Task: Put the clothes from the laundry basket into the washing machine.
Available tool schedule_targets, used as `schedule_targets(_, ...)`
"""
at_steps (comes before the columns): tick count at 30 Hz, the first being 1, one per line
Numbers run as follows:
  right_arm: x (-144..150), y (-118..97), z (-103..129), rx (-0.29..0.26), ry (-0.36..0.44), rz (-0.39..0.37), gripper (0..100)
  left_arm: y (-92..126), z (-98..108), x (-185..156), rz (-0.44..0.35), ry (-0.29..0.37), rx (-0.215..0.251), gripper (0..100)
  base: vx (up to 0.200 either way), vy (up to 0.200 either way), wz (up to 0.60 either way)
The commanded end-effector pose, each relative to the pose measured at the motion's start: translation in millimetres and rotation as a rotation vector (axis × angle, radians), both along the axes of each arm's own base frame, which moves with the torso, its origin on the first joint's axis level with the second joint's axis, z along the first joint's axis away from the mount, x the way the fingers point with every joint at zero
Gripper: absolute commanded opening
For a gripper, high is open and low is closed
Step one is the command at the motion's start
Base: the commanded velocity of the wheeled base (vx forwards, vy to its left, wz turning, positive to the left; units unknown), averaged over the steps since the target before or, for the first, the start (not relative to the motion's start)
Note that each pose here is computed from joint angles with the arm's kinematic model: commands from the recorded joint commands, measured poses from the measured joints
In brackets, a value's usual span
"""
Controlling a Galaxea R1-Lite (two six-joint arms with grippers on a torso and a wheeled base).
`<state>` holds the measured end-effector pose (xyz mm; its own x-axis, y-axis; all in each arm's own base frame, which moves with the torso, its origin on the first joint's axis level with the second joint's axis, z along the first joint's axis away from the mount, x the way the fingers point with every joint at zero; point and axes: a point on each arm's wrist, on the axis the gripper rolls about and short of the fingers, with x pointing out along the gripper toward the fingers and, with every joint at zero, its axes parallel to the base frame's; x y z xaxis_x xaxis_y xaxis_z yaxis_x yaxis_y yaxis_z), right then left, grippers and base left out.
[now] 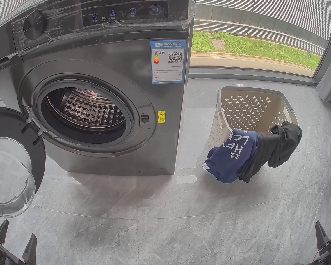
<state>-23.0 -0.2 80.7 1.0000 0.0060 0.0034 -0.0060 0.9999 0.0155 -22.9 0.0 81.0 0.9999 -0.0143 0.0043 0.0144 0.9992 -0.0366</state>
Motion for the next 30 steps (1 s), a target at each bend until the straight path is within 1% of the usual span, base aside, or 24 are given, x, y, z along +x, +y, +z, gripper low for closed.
schedule_targets(1,0.1,0.0,-4.8,0.000,0.002,0.000,100,0.0,-4.8,0.0,0.000,0.000,0.000,100,0.000,0.000,0.00)
schedule_targets(28,0.1,0.0,-4.8,0.000,0.002,0.000,100,0.0,-5.2,0.1,0.000,0.001,0.000,100,0.000,-0.200,0.00)
schedule_targets(30,0.1,0.0,-4.8,0.000,0.002,0.002,100,0.0,-4.8,0.0,0.000,0.000,0.000,100,0.000,0.000,0.00)
